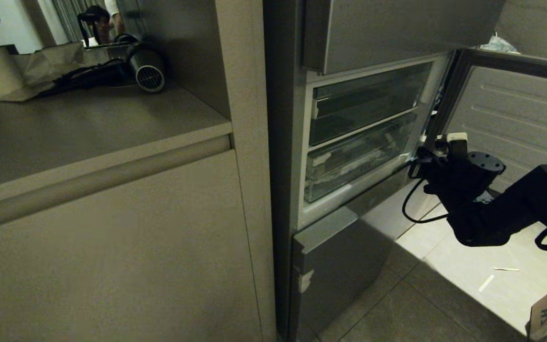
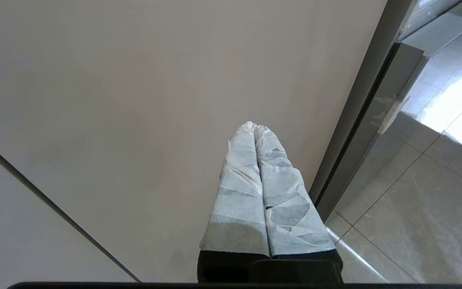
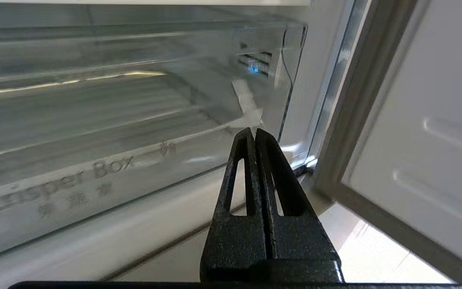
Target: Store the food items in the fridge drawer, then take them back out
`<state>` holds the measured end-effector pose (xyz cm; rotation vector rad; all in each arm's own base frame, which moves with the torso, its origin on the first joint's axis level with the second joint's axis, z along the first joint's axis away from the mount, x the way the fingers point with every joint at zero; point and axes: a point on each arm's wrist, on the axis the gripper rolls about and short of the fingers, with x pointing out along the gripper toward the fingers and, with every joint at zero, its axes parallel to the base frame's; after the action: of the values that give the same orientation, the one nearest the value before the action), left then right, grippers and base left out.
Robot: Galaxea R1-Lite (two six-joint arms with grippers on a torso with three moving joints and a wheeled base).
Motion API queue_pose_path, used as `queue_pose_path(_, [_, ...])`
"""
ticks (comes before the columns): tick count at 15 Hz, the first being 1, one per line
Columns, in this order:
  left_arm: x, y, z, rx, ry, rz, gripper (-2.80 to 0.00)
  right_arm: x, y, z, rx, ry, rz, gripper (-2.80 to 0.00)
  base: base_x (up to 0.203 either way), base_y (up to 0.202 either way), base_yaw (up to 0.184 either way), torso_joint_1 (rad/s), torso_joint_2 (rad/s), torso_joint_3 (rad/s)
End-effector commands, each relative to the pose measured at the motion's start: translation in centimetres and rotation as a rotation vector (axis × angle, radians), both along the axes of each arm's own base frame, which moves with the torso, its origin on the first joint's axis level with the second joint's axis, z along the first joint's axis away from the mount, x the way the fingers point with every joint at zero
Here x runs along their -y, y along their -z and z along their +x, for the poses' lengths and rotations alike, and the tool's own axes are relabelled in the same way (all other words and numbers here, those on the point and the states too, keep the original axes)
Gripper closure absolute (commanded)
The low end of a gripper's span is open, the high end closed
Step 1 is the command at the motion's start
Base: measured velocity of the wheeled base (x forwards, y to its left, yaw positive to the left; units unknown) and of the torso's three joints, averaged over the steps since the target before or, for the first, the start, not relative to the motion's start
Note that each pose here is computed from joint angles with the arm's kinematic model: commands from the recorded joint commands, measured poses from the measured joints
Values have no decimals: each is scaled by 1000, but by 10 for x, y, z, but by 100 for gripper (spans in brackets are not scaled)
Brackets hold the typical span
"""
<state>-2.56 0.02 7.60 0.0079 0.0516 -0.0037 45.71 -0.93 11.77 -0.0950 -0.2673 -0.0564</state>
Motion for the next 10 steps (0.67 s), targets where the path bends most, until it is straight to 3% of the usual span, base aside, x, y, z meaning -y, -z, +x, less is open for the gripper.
queue_pose_path(1, [0, 0, 0, -2, 0, 0, 0, 0, 4, 11, 18, 32, -16, 0, 0, 0, 0, 0, 0, 0])
queue_pose_path(2, [0, 0, 0, -2, 0, 0, 0, -2, 5, 13, 15, 41, -27, 0, 0, 0, 0, 0, 0, 0])
queue_pose_path(3, [0, 0, 0, -2, 0, 0, 0, -3, 4, 13, 15, 40, -28, -100, 0, 0, 0, 0, 0, 0])
queue_pose_path(4, [0, 0, 0, -2, 0, 0, 0, -3, 4, 15, 15, 36, -29, -280, 0, 0, 0, 0, 0, 0])
queue_pose_path(10, [0, 0, 0, -2, 0, 0, 0, -18, 0, 28, 89, -19, -19, -280, 0, 0, 0, 0, 0, 0])
